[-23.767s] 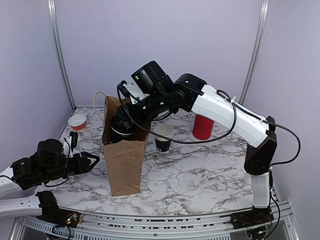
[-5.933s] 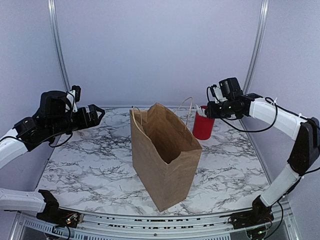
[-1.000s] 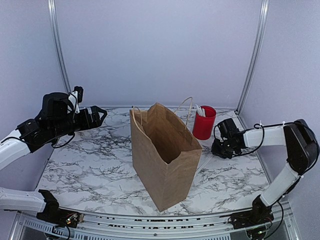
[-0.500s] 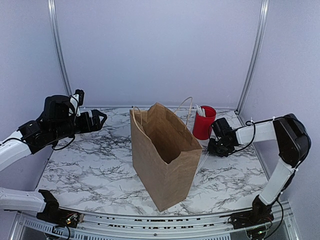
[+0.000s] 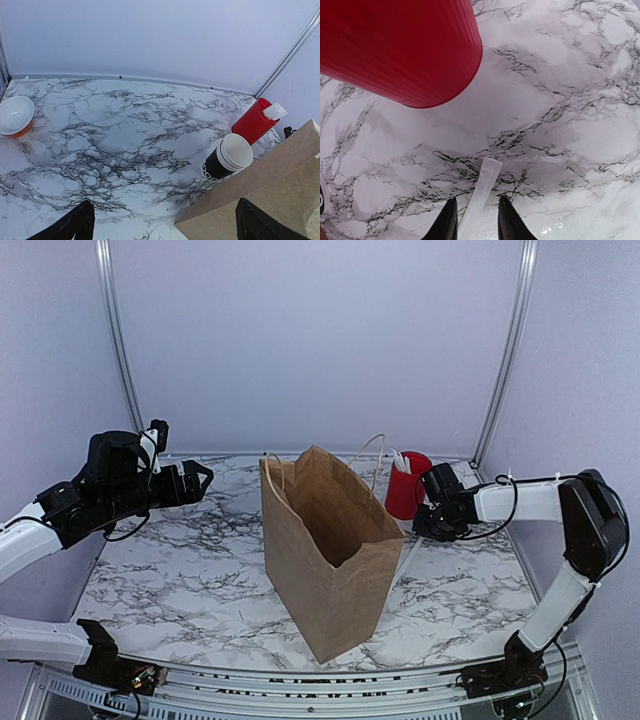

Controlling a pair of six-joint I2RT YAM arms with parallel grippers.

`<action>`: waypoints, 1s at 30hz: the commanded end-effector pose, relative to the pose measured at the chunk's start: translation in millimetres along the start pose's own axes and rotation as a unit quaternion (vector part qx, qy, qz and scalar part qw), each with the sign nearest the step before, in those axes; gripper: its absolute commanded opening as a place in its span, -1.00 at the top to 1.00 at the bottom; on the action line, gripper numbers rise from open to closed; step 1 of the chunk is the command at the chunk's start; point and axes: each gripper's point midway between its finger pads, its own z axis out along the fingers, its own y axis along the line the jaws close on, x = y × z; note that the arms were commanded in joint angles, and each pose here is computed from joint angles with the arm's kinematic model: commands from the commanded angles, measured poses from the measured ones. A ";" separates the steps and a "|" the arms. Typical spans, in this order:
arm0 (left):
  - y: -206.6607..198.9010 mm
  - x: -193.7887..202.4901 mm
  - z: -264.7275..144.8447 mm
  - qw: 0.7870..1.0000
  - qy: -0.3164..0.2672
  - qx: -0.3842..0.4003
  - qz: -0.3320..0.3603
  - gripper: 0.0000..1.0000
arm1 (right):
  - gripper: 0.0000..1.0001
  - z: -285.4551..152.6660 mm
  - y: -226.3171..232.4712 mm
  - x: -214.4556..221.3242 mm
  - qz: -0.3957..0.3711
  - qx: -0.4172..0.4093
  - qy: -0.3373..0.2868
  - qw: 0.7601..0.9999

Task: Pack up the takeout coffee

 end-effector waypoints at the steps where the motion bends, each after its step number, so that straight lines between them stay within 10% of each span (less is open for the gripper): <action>1: 3.9 0.7 -1.9 1.000 0.001 -0.006 0.008 -0.98 | 0.43 11.2 -1.1 10.0 -0.016 0.019 0.019 0.999; 30: 1.6 -2.1 -1.0 1.000 0.000 -0.004 0.006 -0.98 | 0.46 54.2 -5.5 35.3 -0.084 0.058 0.080 0.992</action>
